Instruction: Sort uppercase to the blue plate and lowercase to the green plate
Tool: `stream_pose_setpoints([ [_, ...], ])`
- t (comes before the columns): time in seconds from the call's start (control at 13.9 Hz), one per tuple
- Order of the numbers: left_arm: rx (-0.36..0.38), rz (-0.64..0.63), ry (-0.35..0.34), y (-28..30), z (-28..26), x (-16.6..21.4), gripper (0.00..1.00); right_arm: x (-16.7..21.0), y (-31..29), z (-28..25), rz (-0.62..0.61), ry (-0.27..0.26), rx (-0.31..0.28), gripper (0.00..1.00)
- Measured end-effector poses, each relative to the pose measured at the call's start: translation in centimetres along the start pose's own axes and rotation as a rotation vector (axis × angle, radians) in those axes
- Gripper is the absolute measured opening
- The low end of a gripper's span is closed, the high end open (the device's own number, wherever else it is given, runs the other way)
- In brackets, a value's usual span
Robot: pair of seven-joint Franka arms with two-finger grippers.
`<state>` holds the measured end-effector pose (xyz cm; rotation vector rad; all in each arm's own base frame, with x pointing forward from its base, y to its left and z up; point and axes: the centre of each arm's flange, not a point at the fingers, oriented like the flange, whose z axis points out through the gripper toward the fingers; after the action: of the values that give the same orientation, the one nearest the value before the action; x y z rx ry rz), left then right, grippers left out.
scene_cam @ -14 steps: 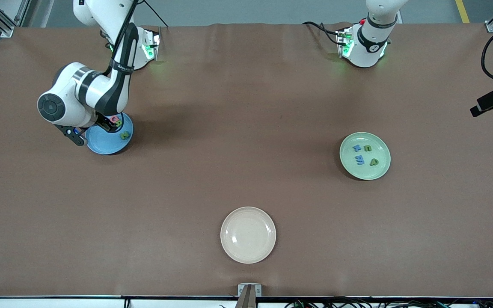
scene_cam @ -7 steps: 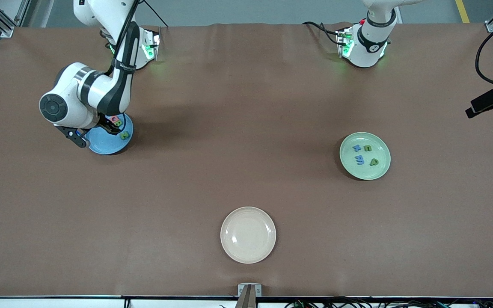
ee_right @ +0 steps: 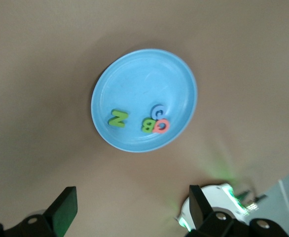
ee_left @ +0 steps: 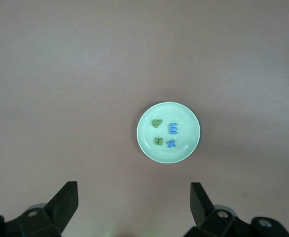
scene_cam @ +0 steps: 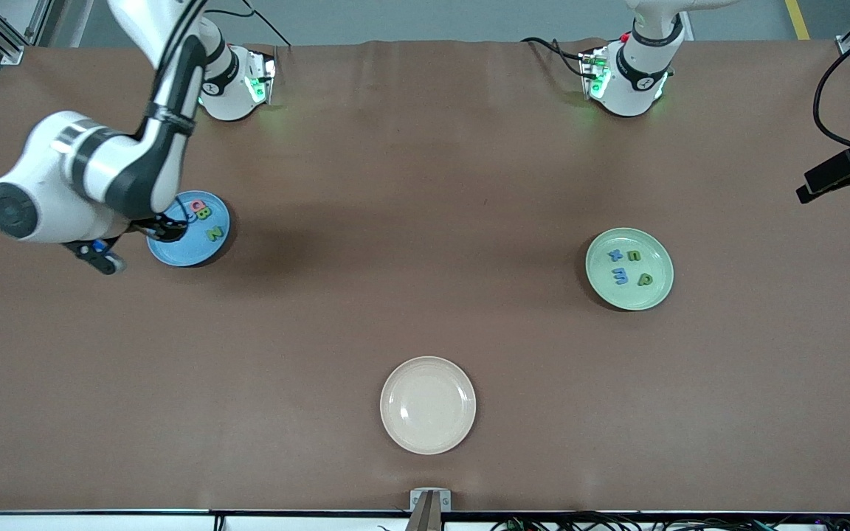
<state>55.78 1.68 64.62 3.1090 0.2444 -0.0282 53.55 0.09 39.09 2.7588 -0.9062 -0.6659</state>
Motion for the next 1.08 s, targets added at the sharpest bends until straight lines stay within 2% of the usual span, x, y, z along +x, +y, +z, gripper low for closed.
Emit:
stream_pose_setpoints([
  [0.07,0.0,0.002,0.003,0.1,-0.2,0.0,1.0,0.7,0.6,-2.2,-0.02,-0.004,-0.002,1.0],
  [0.43,0.001,0.0,0.009,0.1,-0.4,0.0,1.0,1.2,2.4,-10.5,-0.162,0.049,0.003,1.0],
  [0.79,0.001,0.003,0.01,0.3,-0.4,0.0,1.0,0.2,5.0,-14.0,-0.258,0.059,0.014,1.0],
  [1.08,0.001,-0.009,0.014,-0.4,-0.6,0.0,1.0,-1.0,8.8,-16.8,-0.33,0.095,0.043,1.0],
])
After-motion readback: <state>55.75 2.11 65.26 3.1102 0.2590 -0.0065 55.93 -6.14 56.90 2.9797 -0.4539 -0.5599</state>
